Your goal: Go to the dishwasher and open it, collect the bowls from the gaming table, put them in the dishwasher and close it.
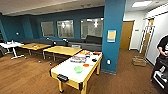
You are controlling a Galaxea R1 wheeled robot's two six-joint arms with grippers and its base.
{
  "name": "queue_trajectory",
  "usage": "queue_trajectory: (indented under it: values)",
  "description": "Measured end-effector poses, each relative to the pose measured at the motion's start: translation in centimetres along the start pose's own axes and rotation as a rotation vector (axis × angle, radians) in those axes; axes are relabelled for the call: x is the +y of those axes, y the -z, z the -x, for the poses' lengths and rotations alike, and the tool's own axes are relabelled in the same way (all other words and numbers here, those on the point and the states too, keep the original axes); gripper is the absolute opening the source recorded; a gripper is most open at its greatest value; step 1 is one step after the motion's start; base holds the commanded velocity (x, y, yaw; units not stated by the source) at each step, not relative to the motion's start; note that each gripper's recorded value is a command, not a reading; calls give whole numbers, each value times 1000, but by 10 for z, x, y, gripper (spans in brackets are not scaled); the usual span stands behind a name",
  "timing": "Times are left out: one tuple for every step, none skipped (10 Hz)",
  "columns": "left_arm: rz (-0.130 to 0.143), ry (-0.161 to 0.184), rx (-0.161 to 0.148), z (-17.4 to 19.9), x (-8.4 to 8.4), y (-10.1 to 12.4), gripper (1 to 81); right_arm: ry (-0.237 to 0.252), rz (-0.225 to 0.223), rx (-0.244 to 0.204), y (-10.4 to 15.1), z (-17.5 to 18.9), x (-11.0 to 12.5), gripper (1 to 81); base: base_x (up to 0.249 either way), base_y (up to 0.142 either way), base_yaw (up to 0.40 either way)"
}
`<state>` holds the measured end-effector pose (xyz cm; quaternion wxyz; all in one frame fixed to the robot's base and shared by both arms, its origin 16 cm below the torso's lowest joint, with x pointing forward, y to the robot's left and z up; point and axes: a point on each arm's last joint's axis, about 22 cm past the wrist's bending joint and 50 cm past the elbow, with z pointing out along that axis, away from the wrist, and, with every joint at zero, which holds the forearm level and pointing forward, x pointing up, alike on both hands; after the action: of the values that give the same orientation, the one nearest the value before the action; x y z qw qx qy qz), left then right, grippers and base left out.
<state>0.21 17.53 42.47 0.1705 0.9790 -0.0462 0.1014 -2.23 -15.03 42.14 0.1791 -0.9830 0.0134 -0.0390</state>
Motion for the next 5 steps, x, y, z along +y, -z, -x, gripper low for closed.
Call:
queue_trajectory:
  values:
    - [2,0,-1,0,1,0,811,0,1,-2,0,1,1,811,220,105,0]
    - [3,0,0,0,2,-1,811,0,3,-1,1,0,2,811,206,105,0]
    - [2,0,0,-1,2,-1,811,1,3,1,0,-3,2,811,195,107,0]
    - [2,1,-1,0,2,-1,811,1,3,4,0,-4,2,811,194,107,0]
    - [3,1,-2,2,2,0,811,1,3,2,1,-2,2,811,192,129,0]
